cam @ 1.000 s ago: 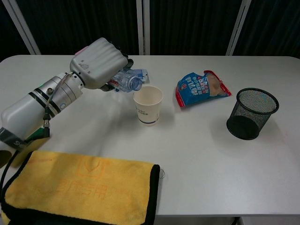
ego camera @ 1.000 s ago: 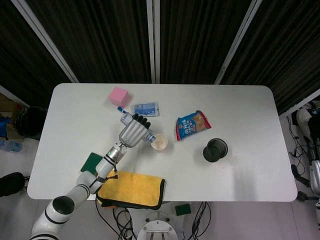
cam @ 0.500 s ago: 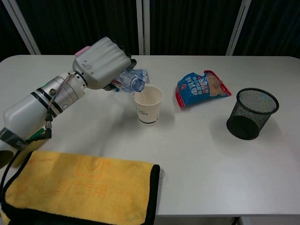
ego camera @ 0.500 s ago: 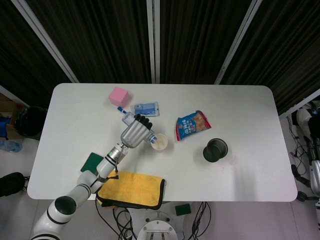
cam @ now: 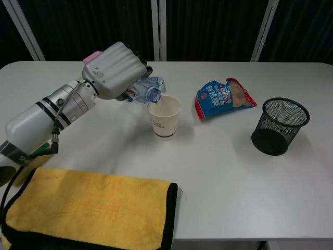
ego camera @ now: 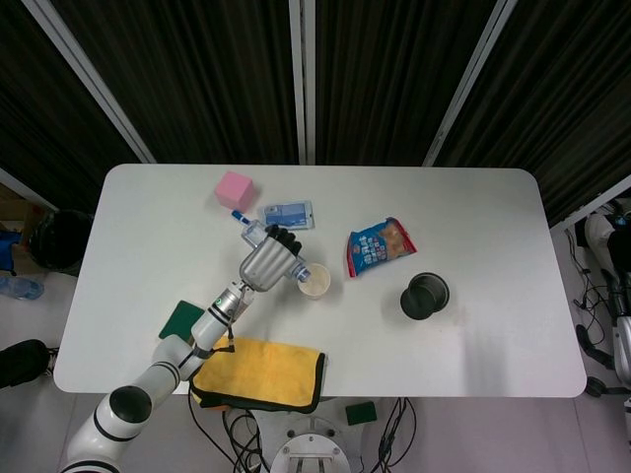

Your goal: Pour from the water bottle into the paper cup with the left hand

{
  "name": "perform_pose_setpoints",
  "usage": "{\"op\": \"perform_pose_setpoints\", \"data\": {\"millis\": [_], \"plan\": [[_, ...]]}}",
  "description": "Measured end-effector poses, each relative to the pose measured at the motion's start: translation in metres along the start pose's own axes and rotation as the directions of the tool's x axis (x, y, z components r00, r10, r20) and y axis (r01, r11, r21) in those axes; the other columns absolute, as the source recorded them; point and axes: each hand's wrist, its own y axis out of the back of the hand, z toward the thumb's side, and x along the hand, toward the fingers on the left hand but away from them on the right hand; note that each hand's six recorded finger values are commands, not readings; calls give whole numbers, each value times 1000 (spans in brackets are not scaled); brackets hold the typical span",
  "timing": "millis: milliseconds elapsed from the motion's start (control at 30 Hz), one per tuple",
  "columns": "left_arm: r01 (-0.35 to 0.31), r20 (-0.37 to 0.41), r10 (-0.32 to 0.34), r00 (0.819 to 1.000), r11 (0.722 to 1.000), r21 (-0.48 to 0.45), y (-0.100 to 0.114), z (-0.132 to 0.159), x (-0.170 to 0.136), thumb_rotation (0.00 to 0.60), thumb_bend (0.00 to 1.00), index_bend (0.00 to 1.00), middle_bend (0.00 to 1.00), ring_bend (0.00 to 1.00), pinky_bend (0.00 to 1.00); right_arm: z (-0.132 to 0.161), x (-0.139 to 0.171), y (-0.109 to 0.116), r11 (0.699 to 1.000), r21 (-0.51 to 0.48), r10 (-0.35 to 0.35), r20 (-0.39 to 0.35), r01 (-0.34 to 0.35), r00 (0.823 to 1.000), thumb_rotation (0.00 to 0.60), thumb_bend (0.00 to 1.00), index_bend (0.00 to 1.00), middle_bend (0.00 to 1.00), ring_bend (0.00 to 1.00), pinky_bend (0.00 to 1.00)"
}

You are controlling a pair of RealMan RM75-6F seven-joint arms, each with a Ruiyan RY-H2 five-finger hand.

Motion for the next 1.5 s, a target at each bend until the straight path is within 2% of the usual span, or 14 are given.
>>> {"op": "perform_pose_setpoints", "data": {"millis": [700, 1100, 1300, 1400, 1500], "plan": [[9, -3, -9, 1000, 1000, -6, -2, 0, 1, 600, 421, 804, 789, 554, 508, -2, 0, -1, 1000, -2, 2, 5, -2, 1000, 600, 305, 0, 0, 0, 0], [38, -91, -54, 994, 984, -173, -3, -8, 8, 600, 422, 804, 789, 554, 504, -2, 0, -2, 1000, -1, 4, 7, -4, 1000, 600, 306, 0, 0, 0, 0], [28, -126, -67, 990, 958, -284, 0, -8, 7, 600, 422, 804, 789, 554, 502, -1, -1, -4, 1000, -1, 10, 4, -10, 1000, 600, 306, 0, 0, 0, 0], [23, -148, -85, 985, 926, -376, 0, -9, 5, 600, 422, 804, 789, 554, 502, -1, -1, -5, 1000, -1, 13, 2, -13, 1000, 600, 306, 0, 0, 0, 0], [16, -172, -116, 978, 869, -495, 1, -10, 1, 600, 422, 804, 789, 554, 502, 1, -2, -6, 1000, -2, 17, -3, -17, 1000, 600, 306, 0, 0, 0, 0]]}}
